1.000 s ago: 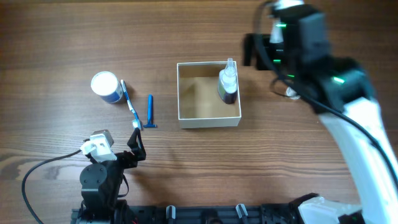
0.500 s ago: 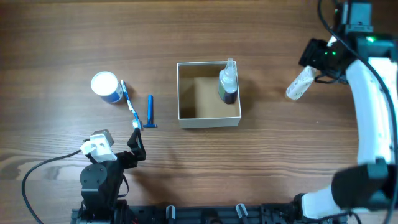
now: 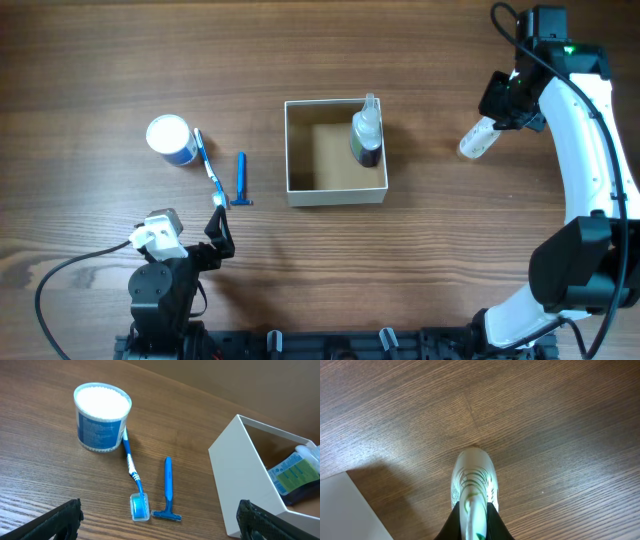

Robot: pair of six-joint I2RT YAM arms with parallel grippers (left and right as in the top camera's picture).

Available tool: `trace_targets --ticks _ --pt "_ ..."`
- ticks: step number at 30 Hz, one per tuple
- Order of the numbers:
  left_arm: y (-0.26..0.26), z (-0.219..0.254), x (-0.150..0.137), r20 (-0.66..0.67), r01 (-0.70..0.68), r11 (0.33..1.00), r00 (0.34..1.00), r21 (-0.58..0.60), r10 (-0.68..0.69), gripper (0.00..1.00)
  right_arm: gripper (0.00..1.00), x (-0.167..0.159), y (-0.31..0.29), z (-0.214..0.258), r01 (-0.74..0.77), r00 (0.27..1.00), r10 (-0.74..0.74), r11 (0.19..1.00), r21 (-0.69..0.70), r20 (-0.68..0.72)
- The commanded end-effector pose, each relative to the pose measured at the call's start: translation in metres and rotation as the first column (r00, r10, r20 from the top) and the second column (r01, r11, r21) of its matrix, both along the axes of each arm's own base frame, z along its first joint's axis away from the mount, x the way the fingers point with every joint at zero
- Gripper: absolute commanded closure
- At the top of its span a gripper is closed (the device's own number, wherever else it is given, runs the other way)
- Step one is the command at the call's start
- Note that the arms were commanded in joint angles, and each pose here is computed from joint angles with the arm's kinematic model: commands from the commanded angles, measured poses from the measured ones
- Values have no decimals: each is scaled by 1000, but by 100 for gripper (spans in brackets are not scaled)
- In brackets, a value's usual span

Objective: Pack container
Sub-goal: 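Move the right gripper to the white lotion tube and grasp it, then carry the lotion tube into the box's right side and release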

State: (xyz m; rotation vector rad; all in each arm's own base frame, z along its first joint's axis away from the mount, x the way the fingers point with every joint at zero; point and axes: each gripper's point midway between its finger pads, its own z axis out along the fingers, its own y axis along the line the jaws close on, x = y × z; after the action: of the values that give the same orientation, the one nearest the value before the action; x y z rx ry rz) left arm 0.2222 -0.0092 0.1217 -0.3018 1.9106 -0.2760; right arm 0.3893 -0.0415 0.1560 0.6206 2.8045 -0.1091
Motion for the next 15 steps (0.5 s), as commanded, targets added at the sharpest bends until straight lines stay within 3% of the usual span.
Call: trace_targets --ticks 1,6,10,13,15 --pt "0 2 0 12 -5 1000 1000 -13 5 0 96 -4 9 39 -24 994 24 1000 -2 111" --pt "0 2 0 12 -5 1000 1000 -13 5 0 96 -26 46 105 -141 949 140 990 -17 284" --pt "0 2 0 12 -5 1000 1000 -13 5 0 96 -61 99 162 -300 849 283 953 -34 446" --pt "0 2 0 12 -5 1000 1000 -13 5 0 96 -84 134 182 -409 782 370 912 -35 502" --pt "0 2 0 12 -5 1000 1000 -13 5 0 96 -95 152 181 -448 774 393 894 -10 497"
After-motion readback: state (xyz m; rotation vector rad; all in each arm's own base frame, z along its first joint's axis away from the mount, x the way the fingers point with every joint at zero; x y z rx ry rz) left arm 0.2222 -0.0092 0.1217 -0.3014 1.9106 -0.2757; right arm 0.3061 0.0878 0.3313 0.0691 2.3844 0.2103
